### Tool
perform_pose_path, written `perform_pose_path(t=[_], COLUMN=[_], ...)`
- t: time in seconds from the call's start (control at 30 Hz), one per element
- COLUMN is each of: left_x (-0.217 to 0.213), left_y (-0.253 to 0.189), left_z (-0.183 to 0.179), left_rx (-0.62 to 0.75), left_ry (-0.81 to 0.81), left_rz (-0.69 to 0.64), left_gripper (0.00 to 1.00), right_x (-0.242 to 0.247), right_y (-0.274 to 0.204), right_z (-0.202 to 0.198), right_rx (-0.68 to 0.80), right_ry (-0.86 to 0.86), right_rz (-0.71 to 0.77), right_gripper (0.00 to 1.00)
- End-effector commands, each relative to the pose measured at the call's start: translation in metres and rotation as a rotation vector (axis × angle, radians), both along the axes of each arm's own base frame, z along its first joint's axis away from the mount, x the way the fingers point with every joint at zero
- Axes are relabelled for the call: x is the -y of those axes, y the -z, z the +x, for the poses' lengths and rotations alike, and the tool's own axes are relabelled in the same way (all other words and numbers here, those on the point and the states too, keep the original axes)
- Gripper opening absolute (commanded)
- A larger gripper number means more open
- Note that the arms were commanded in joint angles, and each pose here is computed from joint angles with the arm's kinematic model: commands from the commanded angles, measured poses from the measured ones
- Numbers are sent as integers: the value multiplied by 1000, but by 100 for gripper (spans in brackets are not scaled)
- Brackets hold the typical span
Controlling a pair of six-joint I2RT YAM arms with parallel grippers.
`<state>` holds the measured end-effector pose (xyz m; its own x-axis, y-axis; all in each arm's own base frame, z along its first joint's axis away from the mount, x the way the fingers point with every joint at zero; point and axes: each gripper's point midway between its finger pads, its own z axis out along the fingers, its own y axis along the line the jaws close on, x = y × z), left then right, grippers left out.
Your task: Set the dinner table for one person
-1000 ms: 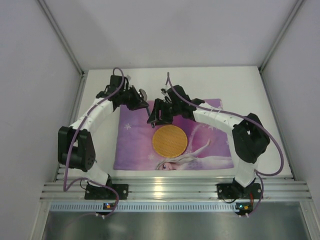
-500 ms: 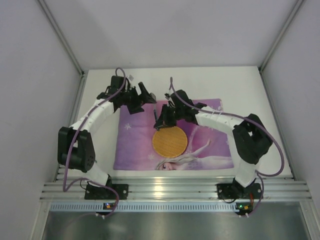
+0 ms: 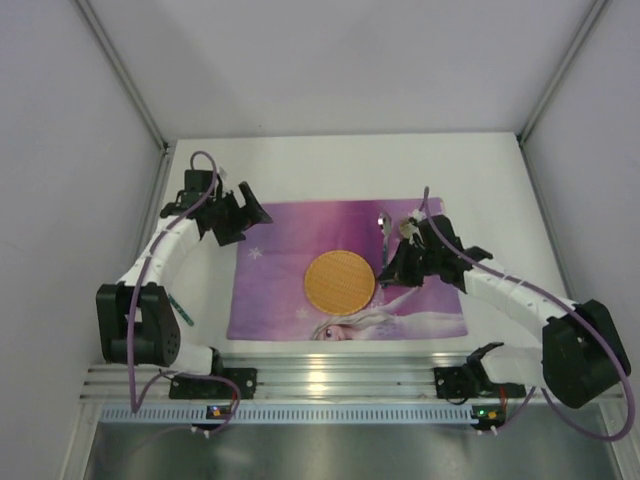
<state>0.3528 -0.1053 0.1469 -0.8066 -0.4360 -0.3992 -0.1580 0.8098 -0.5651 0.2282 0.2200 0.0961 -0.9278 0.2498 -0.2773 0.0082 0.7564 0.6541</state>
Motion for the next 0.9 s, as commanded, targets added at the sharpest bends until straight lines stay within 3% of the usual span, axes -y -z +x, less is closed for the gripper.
perform_pose_path(t=[0.0,0.47,0.5,0.53,0.63,0.73,0.87], left_x=[-42,-98,-106,-109,-124,-133,-138], left_y=[25,51,53,54,57,59,58], left_z=[-24,-58,-59,-63,-70,-74,-75], left_rx=[-83,-202,-211,-224,-260,-278,-285], left_ry=[-64,-225,-251,-265,-322,-358,-376], left_rz=[82,195,227,243,304,329,324], left_gripper=[99,98,98,98,98,98,98], right_x=[19,46,51,54,66,74,81], right_y=[9,56,60,63,67,63,55], right_z=[-10,-50,-53,-55,-60,-59,-59], right_rx=[0,-163,-183,-196,-220,-217,-221], right_ry=[21,-18,-15,-14,5,24,26], right_rz=[-24,-138,-172,-190,-254,-302,-342], right_gripper=[0,0,5,22,38,45,48])
